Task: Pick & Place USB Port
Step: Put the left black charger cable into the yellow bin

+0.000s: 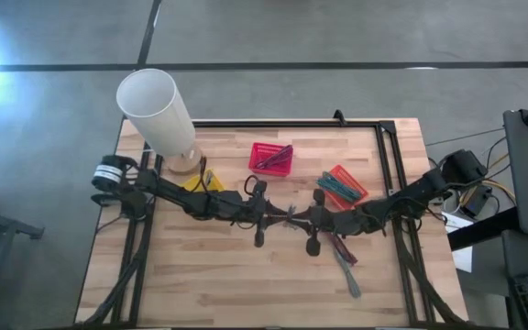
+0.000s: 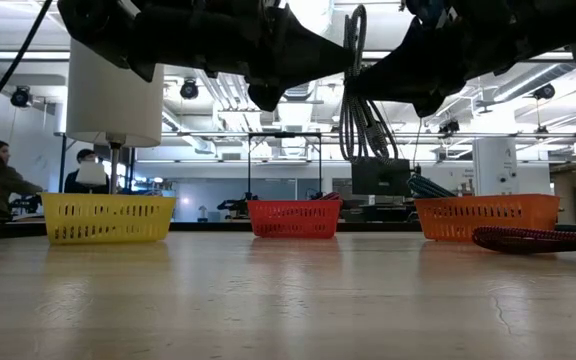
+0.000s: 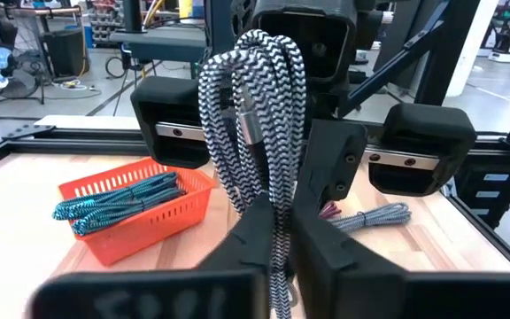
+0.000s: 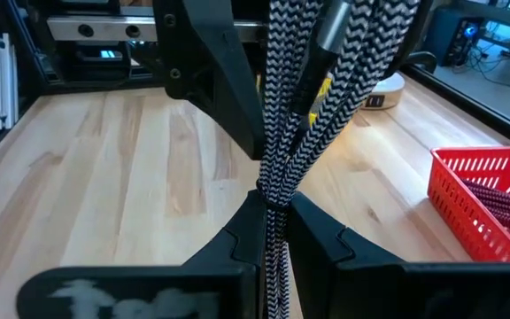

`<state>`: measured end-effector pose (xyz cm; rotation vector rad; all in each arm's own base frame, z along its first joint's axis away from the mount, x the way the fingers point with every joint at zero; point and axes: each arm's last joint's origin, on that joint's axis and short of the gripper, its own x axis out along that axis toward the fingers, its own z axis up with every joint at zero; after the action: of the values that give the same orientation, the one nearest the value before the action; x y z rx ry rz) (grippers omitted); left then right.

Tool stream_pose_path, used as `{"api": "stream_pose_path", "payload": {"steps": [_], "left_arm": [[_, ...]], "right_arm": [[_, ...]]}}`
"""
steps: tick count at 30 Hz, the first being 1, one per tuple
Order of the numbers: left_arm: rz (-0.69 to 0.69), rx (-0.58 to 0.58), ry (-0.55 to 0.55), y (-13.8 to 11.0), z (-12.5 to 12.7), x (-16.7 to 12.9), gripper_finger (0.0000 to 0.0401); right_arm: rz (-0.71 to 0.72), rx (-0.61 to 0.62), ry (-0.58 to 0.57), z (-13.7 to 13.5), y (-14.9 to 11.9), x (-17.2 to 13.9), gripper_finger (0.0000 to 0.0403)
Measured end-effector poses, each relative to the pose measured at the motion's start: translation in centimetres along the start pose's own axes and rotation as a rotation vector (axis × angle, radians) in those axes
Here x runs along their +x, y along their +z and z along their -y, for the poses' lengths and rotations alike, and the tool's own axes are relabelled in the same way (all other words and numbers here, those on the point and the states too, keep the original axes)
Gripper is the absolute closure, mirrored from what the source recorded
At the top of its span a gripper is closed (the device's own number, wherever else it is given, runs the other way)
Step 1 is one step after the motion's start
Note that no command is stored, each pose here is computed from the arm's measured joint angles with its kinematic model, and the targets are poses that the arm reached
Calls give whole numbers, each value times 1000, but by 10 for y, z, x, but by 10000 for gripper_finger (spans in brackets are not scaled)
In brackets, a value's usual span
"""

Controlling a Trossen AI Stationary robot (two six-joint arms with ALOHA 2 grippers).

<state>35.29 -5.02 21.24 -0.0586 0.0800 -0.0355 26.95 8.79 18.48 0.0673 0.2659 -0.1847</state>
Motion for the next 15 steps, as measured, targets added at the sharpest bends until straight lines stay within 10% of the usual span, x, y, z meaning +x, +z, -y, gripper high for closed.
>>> {"api": "stream_pose_path", "payload": {"steps": [15], "left_arm": [[-51,14,-2,-5,0,0,396]], "right_arm": [[-1,10,39,-1,0,0,287]]}}
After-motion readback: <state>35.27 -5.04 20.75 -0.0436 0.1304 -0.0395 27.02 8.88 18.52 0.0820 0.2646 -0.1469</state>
